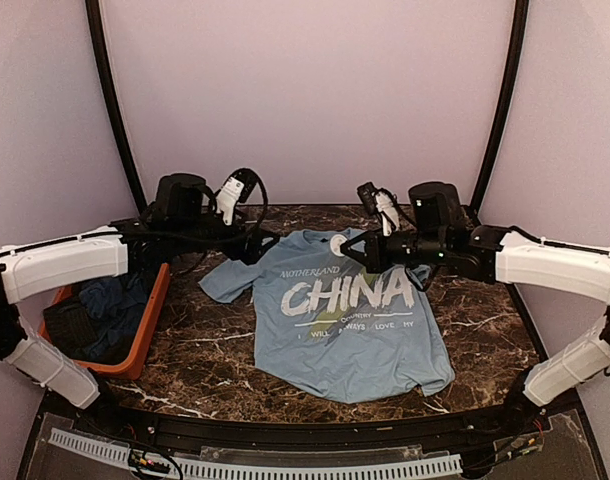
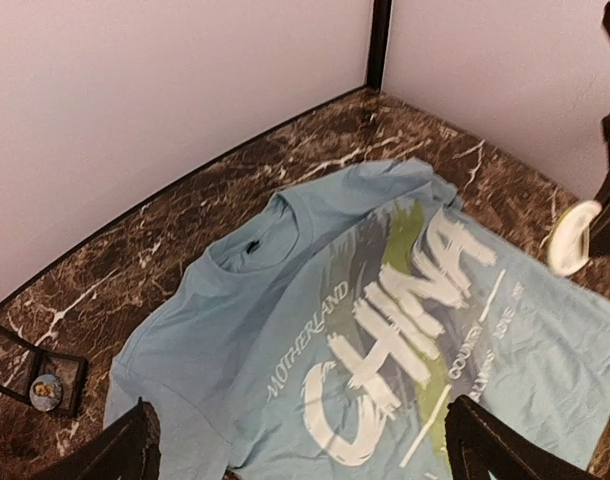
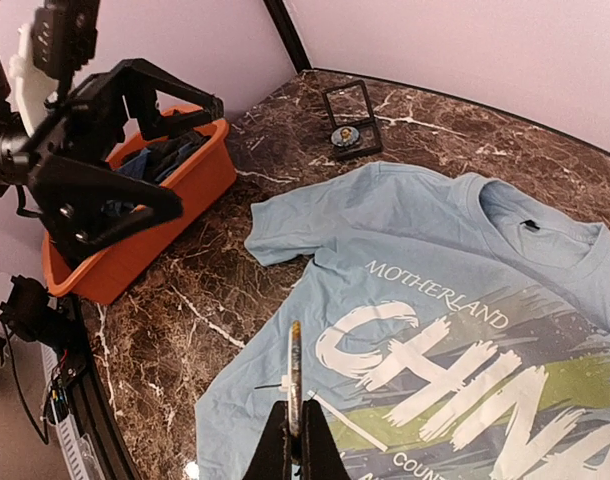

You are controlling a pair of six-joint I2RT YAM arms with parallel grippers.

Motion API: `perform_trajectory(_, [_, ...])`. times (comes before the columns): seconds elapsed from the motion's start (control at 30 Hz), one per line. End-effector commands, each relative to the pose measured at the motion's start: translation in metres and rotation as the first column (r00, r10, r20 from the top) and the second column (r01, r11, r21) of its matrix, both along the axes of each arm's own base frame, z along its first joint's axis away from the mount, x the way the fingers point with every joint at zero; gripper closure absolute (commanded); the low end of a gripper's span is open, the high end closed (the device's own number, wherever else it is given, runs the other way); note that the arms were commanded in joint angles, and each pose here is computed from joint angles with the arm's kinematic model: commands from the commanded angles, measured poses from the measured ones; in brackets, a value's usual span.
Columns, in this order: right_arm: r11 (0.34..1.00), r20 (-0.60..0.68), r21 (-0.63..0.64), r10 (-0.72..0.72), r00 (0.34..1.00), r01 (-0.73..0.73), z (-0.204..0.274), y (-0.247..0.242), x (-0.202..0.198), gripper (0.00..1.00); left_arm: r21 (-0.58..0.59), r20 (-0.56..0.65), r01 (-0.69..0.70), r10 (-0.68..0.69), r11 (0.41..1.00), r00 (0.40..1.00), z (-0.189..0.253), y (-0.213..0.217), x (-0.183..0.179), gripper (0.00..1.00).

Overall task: Pin the brooch onto the clothing
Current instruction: Pick up the flattened clothing from the center of the board.

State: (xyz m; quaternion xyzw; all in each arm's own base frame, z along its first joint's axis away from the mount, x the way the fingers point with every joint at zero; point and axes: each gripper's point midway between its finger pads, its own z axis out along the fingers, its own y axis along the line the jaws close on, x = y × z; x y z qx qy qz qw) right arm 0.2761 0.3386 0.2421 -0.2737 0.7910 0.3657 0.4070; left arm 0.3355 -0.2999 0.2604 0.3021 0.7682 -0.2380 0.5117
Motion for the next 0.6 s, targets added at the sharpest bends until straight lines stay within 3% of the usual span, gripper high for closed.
perform_trajectory(0.0, [0.999,-0.029,-0.019,-0.042,0.999,0.041,0.003,-0.007,0.012,1.00,0.304,0.042,-0.047,0.036,0.951,0.998,-0.050,0.017,0.024,0.01])
perform_trajectory(0.13, [0.995,-0.031,-0.052,-0.090,0.995,0.088,-0.001,-0.014,0.019,1.00,0.391,0.043,-0.054,0.041,0.919,0.998,-0.075,0.012,0.046,0.01])
perform_trajectory(0.37, [0.988,-0.055,-0.074,-0.138,0.989,0.133,0.000,-0.024,0.024,1.00,0.395,0.007,-0.050,0.051,0.917,0.999,-0.089,0.010,0.085,0.01])
perform_trajectory(0.57, [0.988,-0.088,-0.090,-0.135,0.987,0.127,0.005,-0.022,0.023,1.00,0.369,-0.053,-0.021,0.044,0.929,0.998,-0.102,0.024,0.095,0.01])
